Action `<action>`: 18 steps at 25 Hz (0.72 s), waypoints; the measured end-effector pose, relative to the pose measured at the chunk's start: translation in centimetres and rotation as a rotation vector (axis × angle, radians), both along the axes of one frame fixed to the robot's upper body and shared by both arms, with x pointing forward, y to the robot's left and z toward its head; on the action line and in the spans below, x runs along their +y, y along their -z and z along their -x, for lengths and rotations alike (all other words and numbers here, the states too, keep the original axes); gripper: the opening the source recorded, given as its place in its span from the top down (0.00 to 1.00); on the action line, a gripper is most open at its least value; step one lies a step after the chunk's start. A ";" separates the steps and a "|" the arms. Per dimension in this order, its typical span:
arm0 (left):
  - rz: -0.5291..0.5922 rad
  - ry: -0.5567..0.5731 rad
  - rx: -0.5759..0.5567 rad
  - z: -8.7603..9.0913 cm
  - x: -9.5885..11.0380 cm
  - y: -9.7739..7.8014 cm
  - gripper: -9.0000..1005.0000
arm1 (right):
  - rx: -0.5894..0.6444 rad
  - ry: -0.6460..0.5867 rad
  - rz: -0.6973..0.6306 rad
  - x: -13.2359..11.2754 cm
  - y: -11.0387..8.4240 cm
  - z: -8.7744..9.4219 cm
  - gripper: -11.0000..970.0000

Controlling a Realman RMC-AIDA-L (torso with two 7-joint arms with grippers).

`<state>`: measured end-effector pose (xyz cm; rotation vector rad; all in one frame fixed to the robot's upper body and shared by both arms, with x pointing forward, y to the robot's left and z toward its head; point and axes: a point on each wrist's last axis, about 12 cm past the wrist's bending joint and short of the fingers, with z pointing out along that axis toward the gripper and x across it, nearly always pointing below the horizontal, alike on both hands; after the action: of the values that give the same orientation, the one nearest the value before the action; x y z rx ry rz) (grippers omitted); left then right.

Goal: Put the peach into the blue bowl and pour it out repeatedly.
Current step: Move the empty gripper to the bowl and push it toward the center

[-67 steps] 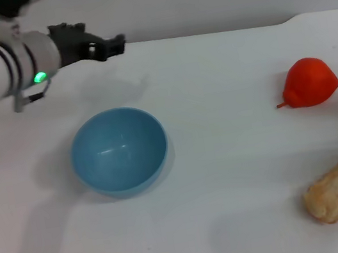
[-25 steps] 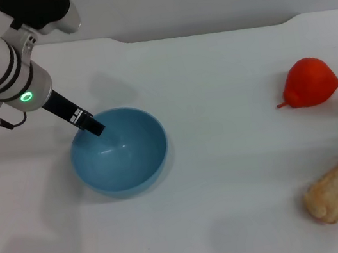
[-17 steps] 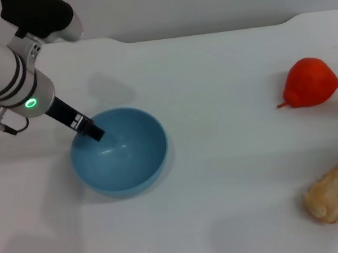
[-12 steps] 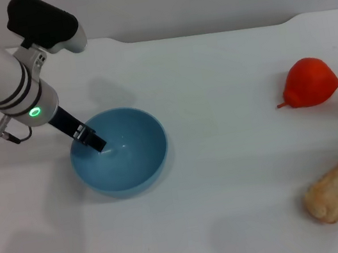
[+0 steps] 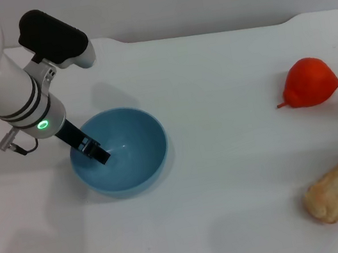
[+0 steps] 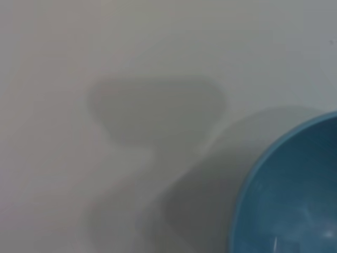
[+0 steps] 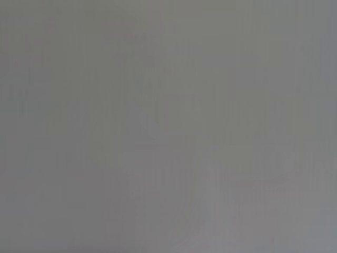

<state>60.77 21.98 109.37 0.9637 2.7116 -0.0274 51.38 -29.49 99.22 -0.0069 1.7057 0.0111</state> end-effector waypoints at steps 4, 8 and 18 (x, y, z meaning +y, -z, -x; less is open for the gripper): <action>-0.009 0.015 0.005 0.2 -0.1 0.2 0.19 | 0.000 -0.002 0.001 0.0 0.0 0.0 0.27; -0.045 0.064 -0.006 0.4 -0.7 0.5 0.30 | 0.000 -0.002 0.001 0.0 0.0 0.0 0.27; -0.077 0.129 -0.057 0.2 -1.9 0.7 0.56 | -0.001 0.001 0.001 0.0 0.0 0.0 0.27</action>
<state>60.53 20.03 108.71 1.1424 2.6122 0.0798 51.41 -29.52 99.24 -0.0070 1.7050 0.0095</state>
